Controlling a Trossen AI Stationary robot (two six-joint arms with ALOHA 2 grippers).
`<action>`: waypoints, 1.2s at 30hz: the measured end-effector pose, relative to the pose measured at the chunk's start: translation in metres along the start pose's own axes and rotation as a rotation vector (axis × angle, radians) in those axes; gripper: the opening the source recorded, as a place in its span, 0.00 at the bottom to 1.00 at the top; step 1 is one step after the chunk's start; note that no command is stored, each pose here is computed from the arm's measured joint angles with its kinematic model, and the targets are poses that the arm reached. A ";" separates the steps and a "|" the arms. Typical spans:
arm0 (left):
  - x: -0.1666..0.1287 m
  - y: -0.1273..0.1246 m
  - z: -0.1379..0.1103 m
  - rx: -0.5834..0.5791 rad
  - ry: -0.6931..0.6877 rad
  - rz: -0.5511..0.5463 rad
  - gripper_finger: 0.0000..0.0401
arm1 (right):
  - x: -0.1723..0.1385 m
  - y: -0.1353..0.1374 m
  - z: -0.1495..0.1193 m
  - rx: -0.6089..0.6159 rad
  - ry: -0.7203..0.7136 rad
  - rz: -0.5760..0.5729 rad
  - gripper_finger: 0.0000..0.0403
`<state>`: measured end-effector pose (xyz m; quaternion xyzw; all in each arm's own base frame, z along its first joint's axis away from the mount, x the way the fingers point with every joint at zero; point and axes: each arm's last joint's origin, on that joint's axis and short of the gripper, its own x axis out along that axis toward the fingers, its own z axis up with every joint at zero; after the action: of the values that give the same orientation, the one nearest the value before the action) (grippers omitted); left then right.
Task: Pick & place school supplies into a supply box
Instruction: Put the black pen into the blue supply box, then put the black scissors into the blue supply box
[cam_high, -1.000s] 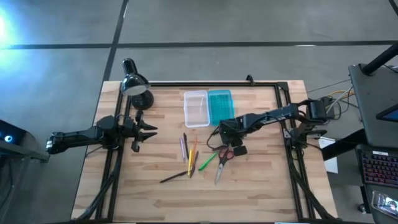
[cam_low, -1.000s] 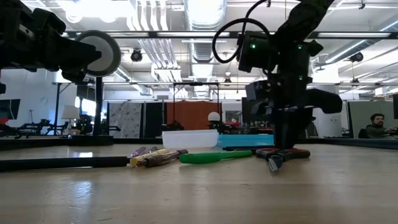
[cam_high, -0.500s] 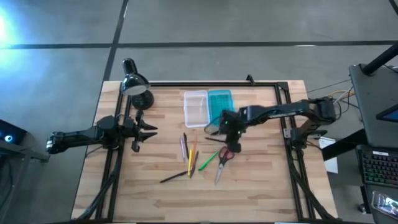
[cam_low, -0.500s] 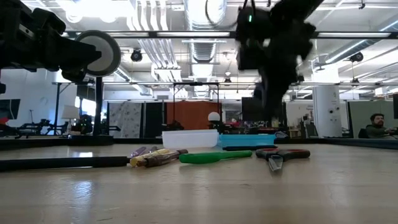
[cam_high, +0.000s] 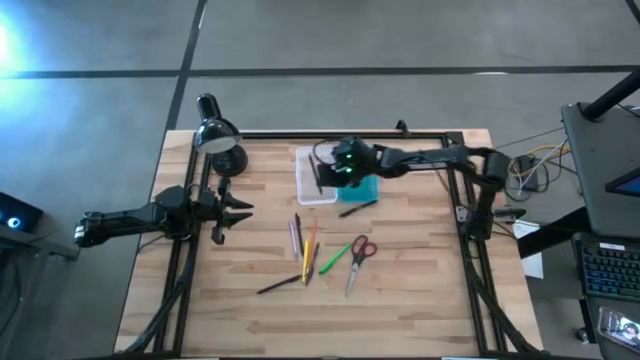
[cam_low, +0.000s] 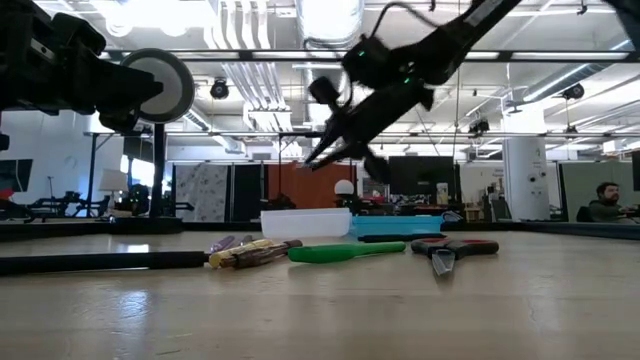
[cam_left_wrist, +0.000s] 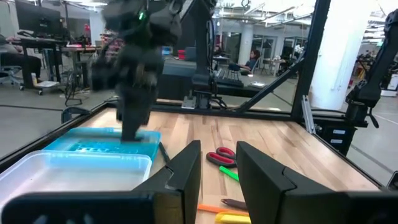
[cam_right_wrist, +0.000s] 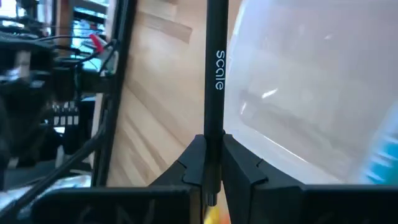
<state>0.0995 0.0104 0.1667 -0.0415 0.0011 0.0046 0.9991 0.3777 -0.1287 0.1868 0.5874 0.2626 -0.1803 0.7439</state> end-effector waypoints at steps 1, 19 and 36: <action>0.000 0.000 0.000 0.000 0.000 0.000 0.22 | 0.010 -0.001 0.002 0.010 0.009 0.003 0.06; 0.000 0.000 0.000 0.000 0.000 0.000 0.22 | 0.022 0.037 0.020 -0.304 0.009 -0.092 0.49; 0.000 0.000 0.000 0.000 0.000 0.003 0.22 | -0.081 0.013 -0.153 -1.683 0.717 -0.176 0.49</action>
<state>0.0994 0.0105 0.1667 -0.0415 0.0011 0.0063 0.9991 0.2930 0.0193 0.2196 -0.1490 0.5660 0.2073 0.7838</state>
